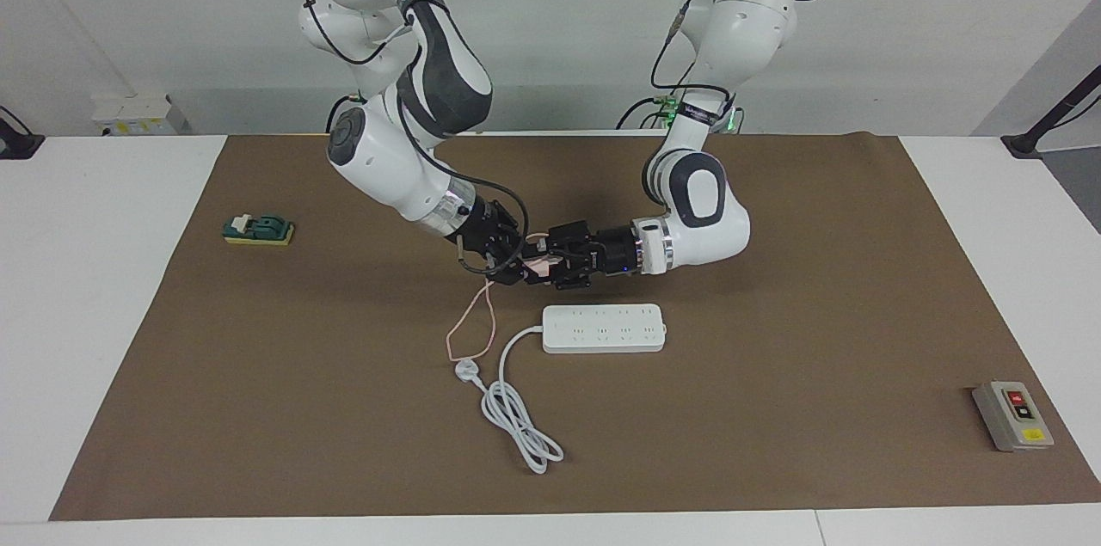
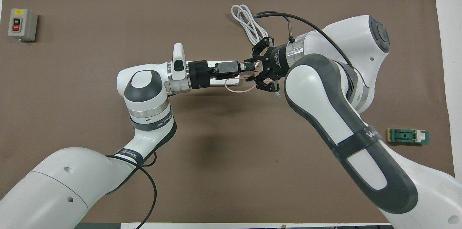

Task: Plug charger into power strip

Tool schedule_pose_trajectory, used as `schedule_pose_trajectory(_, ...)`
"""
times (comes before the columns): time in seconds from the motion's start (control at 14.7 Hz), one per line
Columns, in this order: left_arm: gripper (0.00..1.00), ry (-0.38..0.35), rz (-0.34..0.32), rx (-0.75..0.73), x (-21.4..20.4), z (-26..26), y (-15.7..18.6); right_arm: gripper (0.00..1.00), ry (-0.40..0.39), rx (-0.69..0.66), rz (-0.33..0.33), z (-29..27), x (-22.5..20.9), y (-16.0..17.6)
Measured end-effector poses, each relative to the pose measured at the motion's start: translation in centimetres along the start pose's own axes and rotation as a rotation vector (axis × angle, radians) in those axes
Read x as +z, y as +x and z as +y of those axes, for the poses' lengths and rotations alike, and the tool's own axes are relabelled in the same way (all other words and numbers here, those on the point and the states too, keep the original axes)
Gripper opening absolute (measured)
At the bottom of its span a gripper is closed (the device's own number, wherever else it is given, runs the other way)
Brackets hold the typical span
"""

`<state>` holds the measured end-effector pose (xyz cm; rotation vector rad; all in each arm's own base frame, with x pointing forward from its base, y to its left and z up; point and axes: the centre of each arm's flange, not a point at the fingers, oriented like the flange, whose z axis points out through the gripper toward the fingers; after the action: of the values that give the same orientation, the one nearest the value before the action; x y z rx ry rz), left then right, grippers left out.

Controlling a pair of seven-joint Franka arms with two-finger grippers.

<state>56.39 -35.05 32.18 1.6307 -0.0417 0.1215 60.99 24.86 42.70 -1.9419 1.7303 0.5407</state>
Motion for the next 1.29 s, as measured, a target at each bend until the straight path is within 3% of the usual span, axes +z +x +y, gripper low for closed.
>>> schedule_pose_trajectory(0.14, 0.33, 0.001, -0.001, 0.008, 0.05, -0.13, -0.05, 0.5, -0.001, 0.001, -0.002, 0.0, -0.03, -0.04)
schedule_pose_trajectory(0.54, 0.33, 0.001, -0.001, 0.008, 0.07, -0.17, -0.06, 0.5, -0.002, 0.002, -0.002, 0.0, 0.0, -0.01)
schedule_pose_trajectory(0.68, 0.33, 0.0, -0.003, 0.007, 0.16, -0.21, -0.13, 0.65, -0.002, 0.006, -0.005, 0.01, 0.02, -0.1)
schedule_pose_trajectory(0.88, 0.33, 0.0, -0.004, 0.006, 0.22, -0.27, -0.18, 0.97, -0.001, 0.024, -0.005, -0.02, -0.04, -0.14)
schedule_pose_trajectory(1.29, 0.33, 0.003, 0.0, 0.004, 0.14, -0.42, -0.13, 1.0, 0.002, 0.03, -0.005, -0.14, -0.26, 0.11)
